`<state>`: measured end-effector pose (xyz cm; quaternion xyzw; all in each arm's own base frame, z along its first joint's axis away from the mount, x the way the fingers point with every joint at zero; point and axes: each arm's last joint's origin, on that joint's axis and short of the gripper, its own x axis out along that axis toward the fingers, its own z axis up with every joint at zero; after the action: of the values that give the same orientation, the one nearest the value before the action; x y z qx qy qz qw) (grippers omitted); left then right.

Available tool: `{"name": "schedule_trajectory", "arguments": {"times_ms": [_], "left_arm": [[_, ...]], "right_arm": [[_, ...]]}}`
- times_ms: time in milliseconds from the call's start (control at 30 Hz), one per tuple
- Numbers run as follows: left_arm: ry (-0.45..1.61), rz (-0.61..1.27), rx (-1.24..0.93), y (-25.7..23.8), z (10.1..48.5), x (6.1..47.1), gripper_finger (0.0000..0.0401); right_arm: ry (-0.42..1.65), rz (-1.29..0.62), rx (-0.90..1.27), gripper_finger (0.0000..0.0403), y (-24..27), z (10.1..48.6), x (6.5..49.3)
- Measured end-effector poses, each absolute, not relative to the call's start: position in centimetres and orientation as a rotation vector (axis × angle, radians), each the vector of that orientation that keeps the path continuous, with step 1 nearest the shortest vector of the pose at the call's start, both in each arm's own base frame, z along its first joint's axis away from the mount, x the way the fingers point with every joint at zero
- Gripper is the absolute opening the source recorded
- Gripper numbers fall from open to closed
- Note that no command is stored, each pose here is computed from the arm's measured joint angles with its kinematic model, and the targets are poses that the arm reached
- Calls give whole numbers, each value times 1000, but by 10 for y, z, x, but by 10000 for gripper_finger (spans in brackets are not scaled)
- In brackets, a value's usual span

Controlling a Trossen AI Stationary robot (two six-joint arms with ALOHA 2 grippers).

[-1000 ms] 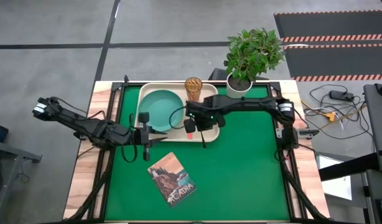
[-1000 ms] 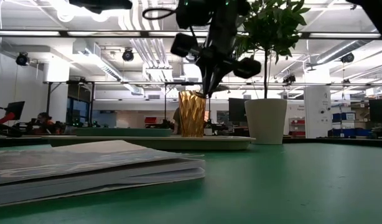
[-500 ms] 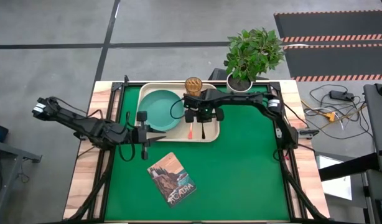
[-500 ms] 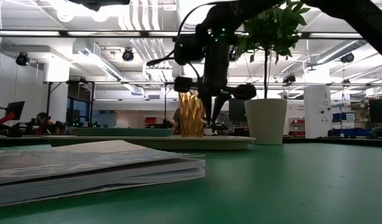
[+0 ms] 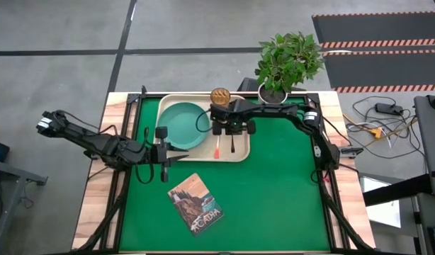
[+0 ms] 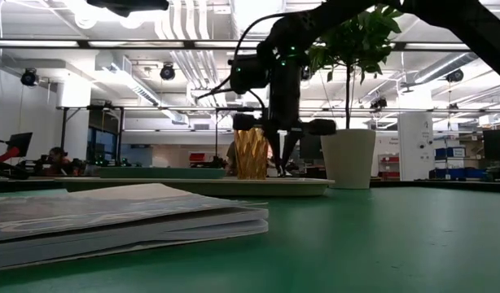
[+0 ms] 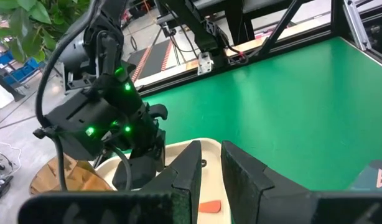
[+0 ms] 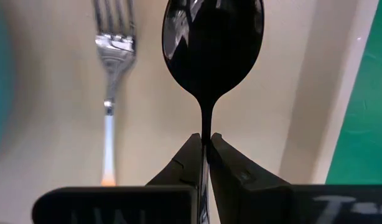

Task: Pick and place plate/cup/fork/spoon on tray
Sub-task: Put the black spoon on the tray to the right of the orange fork

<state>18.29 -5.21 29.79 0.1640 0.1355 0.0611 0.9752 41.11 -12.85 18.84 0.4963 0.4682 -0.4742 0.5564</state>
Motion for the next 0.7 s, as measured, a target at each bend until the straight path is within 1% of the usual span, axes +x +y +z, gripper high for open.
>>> {"name": "schedule_trajectory", "arguments": {"times_ms": [400, 700], "left_arm": [[272, 123, 330, -52, 298, 183, 44], [272, 123, 330, -52, 298, 183, 44]], "right_arm": [[1144, -1152, 1127, 13, -128, 168, 414], [1157, -1122, 1077, 13, -128, 166, 415]]}}
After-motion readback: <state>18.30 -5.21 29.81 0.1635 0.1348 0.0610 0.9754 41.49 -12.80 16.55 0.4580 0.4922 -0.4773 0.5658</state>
